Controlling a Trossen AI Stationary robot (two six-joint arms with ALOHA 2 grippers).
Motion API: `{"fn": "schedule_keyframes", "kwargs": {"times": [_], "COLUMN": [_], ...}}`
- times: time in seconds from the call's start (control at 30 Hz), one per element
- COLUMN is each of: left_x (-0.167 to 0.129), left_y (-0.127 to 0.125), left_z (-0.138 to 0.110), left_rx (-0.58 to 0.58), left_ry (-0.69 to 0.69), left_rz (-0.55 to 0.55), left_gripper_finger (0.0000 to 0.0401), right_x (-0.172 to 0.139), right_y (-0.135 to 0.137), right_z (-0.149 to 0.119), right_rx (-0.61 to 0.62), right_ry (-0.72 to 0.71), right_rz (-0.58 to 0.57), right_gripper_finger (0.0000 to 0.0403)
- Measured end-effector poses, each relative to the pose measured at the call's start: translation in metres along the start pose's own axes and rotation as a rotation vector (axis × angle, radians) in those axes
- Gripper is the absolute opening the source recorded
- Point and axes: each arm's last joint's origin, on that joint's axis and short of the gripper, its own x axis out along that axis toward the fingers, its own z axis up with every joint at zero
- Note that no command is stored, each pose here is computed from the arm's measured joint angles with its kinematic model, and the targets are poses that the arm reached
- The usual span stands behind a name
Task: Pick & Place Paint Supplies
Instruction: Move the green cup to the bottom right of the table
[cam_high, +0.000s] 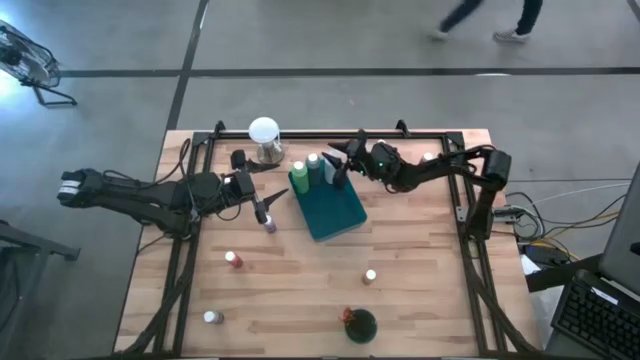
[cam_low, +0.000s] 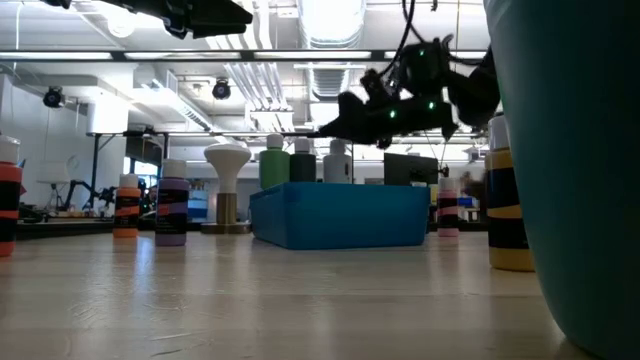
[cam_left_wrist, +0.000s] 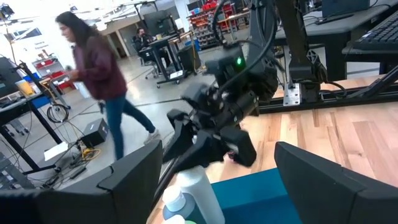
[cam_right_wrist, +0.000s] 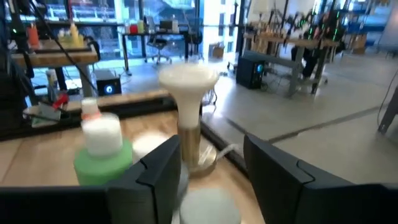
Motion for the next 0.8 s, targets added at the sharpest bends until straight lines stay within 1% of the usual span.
{"fn": "schedule_keyframes", "kwargs": {"times": [0.1, 0.2, 0.4, 0.5, 0.67, 0.8], "left_x": [0.0, 0.0, 0.0, 0.0, 0.0, 0.0], "left_y": [0.0, 0.001, 0.0, -0.001, -0.002, -0.002], "left_z": [0.0, 0.0, -0.002, -0.005, -0.009, -0.012], "left_rx": [0.0, 0.005, 0.015, 0.022, -0.024, -0.053], "left_ry": [0.004, 0.01, 0.028, 0.055, 0.094, 0.115], "left_rz": [0.013, 0.034, 0.03, 0.021, 0.012, 0.008], "left_gripper_finger": [0.0314, 0.0314, 0.0314, 0.0314, 0.0314, 0.0314], "right_x": [-0.006, -0.016, -0.048, -0.066, -0.096, -0.117], "right_y": [0.0, 0.0, 0.006, 0.013, 0.022, 0.03], "right_z": [0.017, 0.035, 0.073, 0.091, 0.117, 0.135], "right_rx": [-0.043, -0.085, -0.114, -0.148, -0.193, -0.2], "right_ry": [-0.018, 0.011, 0.082, 0.085, 0.059, 0.056], "right_rz": [0.001, 0.004, 0.033, 0.063, 0.111, 0.155], "right_gripper_finger": [0.0159, 0.015, 0.0129, 0.0118, 0.0099, 0.0085]}}
